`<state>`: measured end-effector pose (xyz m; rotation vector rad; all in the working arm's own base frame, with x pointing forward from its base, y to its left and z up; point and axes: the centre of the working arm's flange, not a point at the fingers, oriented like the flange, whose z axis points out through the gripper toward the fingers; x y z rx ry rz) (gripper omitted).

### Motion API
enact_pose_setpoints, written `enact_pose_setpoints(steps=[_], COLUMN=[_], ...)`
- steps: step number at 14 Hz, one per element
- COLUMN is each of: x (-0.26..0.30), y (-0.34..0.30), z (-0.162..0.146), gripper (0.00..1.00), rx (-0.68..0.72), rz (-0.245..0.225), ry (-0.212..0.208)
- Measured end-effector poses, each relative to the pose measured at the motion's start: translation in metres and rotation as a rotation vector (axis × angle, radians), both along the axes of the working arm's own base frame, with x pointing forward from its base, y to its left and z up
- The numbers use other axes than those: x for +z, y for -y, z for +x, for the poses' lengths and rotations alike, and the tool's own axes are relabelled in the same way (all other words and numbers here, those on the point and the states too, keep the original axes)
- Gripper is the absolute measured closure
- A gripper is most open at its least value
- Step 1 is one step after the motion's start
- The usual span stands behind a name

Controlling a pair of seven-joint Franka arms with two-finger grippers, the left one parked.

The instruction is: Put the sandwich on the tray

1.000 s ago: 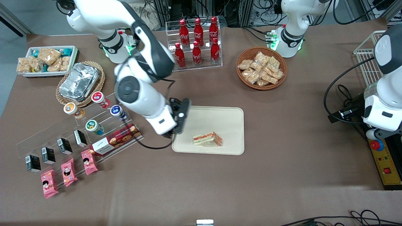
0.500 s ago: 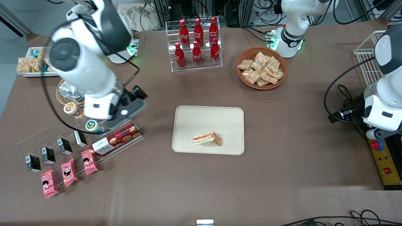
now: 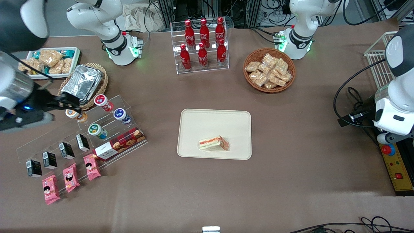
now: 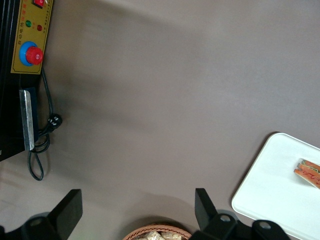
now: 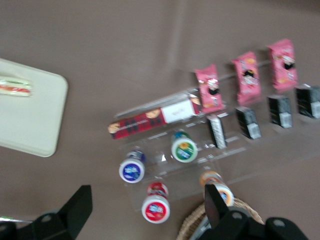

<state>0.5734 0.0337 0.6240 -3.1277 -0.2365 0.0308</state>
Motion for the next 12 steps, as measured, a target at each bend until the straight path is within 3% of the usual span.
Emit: enact_pose_setpoints(steps=[3,6,12], x=[0.018,0.036,0.015], y=[0.017,0.051,0.089], z=[-0.034,-0.059,-0.048], gripper=[0.00,0.00,0.00], rx=[-0.052,-0.119,-0.194], rz=[-0.049,-0.050,-0.051], ry=[0.015,0.034,0.014])
